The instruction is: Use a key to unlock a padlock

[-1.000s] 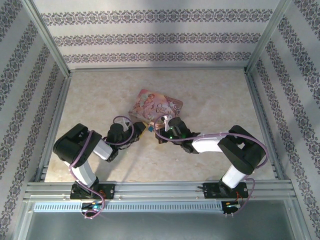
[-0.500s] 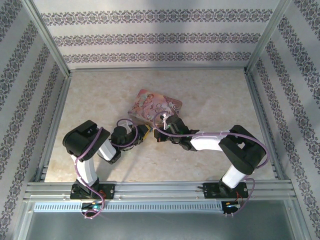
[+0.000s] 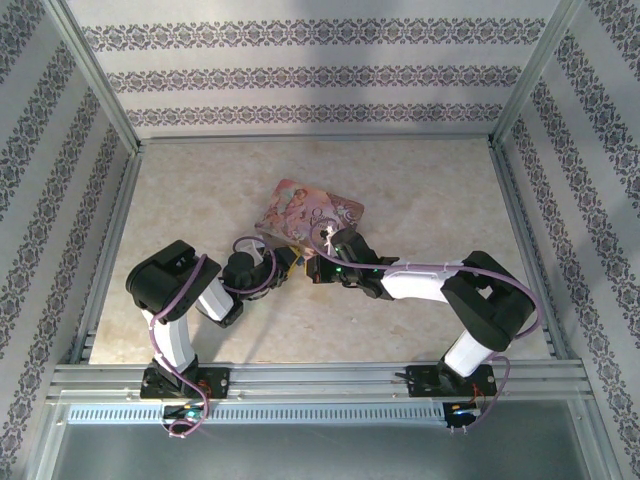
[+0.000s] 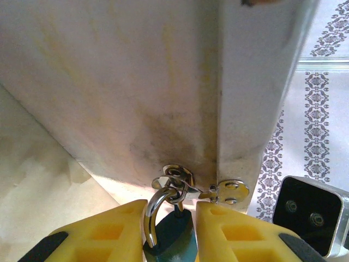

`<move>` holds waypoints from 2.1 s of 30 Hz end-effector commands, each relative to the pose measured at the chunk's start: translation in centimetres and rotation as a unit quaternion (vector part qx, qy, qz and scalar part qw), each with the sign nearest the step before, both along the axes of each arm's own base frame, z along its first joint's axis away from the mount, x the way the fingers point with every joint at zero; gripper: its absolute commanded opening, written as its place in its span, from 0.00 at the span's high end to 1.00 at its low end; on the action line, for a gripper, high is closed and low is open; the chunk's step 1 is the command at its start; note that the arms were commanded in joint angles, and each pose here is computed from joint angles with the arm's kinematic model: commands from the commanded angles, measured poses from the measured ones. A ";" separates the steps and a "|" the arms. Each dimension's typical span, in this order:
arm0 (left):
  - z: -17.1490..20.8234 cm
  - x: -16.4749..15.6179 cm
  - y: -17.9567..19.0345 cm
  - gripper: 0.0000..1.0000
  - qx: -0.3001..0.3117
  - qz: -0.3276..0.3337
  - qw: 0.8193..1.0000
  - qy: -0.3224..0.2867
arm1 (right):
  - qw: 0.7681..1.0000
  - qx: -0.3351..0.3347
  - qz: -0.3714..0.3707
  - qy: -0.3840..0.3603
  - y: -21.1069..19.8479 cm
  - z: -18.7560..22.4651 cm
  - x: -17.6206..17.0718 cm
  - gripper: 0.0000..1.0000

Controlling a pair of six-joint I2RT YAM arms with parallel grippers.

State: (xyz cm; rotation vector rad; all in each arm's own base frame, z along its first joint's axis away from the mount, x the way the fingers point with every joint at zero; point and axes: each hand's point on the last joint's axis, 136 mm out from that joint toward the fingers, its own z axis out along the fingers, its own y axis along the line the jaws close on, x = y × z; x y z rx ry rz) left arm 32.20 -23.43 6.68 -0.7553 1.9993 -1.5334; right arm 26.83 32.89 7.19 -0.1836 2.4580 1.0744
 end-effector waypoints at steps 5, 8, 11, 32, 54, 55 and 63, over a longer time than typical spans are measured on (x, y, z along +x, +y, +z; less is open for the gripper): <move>2.0 0.8 -0.9 0.78 -0.022 0.005 0.999 -0.034 | 0.999 0.039 0.019 0.021 1.3 2.2 -0.5 1.00; 2.2 0.8 -0.7 0.86 -0.020 0.011 0.999 -0.037 | 0.999 0.036 0.006 0.016 0.5 2.2 -0.4 0.96; 2.4 0.8 -0.6 0.96 -0.017 0.011 0.999 -0.036 | 1.000 0.029 -0.001 0.002 -0.4 2.6 -0.2 0.88; 8.0 -0.6 1.5 1.00 0.066 0.032 0.997 0.010 | 0.888 -0.172 0.061 -0.423 -8.7 15.6 -2.3 0.51; 10.3 -0.5 -0.8 1.00 0.006 0.034 0.999 0.023 | 0.666 -0.310 0.286 -0.615 -3.9 10.8 -3.8 0.49; 10.4 -0.5 -0.8 1.00 0.002 0.035 0.999 0.024 | 0.664 -0.311 0.287 -0.617 -3.5 10.7 -3.6 0.51; 10.4 -0.4 -1.1 1.00 -0.019 0.055 0.997 0.049 | 0.653 -0.323 0.281 -0.625 -1.7 9.7 -2.2 0.62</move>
